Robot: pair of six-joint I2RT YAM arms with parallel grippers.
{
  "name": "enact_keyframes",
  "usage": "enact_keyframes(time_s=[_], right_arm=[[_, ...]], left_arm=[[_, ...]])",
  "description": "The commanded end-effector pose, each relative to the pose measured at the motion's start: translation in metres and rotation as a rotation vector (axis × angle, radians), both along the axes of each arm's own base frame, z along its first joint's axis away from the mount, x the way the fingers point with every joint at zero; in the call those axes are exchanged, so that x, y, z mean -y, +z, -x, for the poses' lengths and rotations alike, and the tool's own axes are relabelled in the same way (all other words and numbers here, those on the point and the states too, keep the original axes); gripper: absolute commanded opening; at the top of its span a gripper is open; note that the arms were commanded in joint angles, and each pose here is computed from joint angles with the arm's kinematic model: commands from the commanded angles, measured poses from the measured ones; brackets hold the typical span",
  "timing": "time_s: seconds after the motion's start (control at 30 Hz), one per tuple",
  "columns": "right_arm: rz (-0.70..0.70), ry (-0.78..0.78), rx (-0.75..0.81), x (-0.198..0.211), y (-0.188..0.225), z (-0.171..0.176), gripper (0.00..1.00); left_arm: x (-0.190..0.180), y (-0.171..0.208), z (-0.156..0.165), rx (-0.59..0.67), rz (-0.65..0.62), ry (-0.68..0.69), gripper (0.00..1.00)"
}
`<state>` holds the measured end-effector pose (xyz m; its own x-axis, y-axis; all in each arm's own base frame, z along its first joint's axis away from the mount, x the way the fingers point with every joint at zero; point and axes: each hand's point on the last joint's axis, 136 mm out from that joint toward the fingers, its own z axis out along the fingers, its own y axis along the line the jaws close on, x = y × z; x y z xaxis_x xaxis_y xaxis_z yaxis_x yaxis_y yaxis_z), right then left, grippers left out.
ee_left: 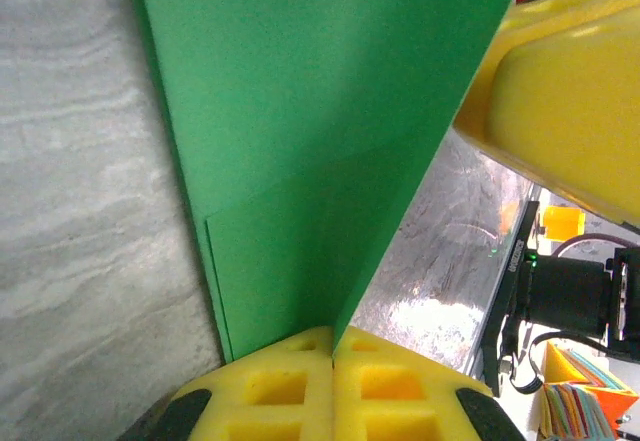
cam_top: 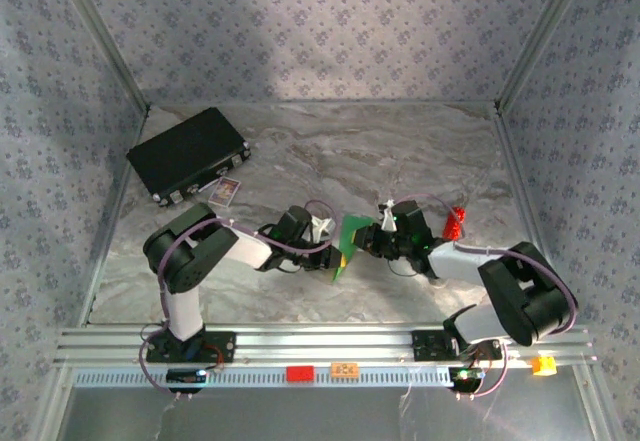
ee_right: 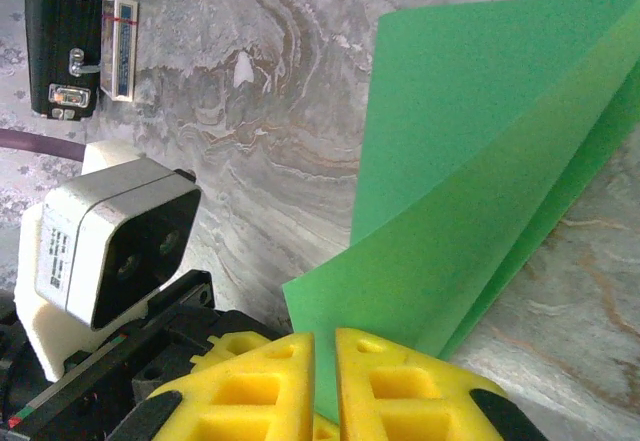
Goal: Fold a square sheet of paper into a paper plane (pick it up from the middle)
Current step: Fold the wing for the fifth time at the center of the table.
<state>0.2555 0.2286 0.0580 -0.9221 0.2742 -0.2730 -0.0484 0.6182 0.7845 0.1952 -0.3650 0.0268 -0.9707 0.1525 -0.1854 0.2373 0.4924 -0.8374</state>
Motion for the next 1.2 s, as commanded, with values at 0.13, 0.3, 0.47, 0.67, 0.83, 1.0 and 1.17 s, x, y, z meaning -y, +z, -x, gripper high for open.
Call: enact_keyframes(time_s=[0.13,0.3,0.47,0.67,0.83,1.0,1.17], right_arm=[[-0.048,0.042,0.016,-0.009,0.007,-0.007,0.15],[-0.055,0.060,0.011,-0.013,0.006,-0.011,0.15],[-0.055,0.063,-0.001,-0.015,0.001,-0.016,0.15],[-0.065,0.064,-0.016,-0.016,-0.005,-0.020,0.15],[-0.071,0.069,-0.020,-0.016,-0.006,-0.021,0.15],[-0.071,0.069,-0.028,-0.016,-0.009,-0.021,0.15],[-0.070,0.067,-0.033,-0.015,-0.011,-0.023,0.15]], left_arm=[[-0.009,-0.013,-0.005,-0.055,-0.009,0.081,0.00],[-0.011,-0.016,-0.007,-0.078,-0.007,0.114,0.00],[-0.011,-0.016,-0.008,-0.096,-0.006,0.122,0.00],[-0.016,-0.020,-0.012,-0.131,-0.006,0.157,0.00],[-0.016,-0.022,-0.014,-0.153,0.007,0.178,0.00],[-0.017,-0.025,-0.013,-0.164,-0.009,0.182,0.00],[-0.019,-0.029,-0.012,-0.178,-0.029,0.191,0.00]])
